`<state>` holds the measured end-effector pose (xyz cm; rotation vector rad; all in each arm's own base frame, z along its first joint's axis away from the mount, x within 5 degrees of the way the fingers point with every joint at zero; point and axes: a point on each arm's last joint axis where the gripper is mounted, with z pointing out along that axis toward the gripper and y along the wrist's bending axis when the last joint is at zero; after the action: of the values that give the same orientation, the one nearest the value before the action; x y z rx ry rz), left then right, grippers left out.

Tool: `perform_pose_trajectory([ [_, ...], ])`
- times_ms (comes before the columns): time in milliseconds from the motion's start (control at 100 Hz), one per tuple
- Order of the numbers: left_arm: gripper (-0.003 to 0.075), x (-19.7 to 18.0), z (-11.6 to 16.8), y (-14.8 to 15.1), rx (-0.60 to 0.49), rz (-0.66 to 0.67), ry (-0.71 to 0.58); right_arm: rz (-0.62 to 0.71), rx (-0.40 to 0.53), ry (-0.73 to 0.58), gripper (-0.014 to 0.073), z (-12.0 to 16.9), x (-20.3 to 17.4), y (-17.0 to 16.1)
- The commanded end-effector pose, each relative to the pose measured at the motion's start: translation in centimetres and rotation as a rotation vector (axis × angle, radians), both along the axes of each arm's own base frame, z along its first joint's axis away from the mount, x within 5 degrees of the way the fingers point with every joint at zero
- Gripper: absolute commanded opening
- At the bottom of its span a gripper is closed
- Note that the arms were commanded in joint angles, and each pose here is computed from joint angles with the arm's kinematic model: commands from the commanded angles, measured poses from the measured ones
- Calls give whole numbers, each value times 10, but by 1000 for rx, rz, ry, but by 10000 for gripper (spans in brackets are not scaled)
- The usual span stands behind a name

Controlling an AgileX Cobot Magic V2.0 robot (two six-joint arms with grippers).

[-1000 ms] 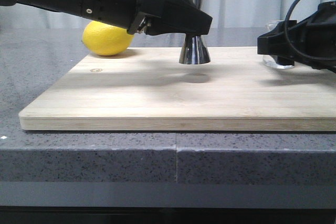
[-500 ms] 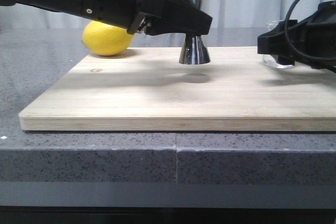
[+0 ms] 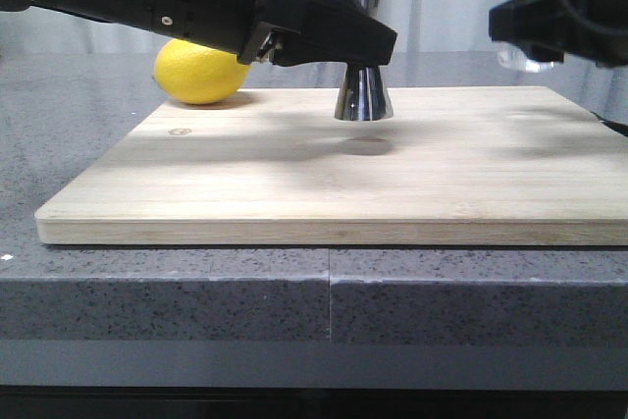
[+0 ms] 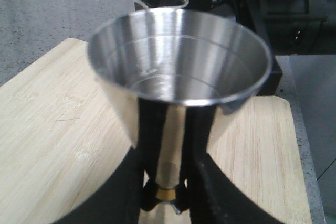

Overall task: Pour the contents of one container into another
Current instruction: 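Lift the beaker with the right gripper and carry it above the jigger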

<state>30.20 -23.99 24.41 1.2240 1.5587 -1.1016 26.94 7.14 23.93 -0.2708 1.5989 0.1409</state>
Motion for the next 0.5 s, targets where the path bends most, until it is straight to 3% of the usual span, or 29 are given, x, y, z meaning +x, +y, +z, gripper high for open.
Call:
perform_pose_trajectory([
  [0,-13,-6,37,1,-119,-24,-44,24,-5,-149,242,38,-1,1],
  [220,-13,-7,36,1,-105,-35,-49,60,-93,-150,242,82,0,5],
  [490,-13,-7,36,1,-104,-36,-50,110,-216,-153,242,116,-7,14],
])
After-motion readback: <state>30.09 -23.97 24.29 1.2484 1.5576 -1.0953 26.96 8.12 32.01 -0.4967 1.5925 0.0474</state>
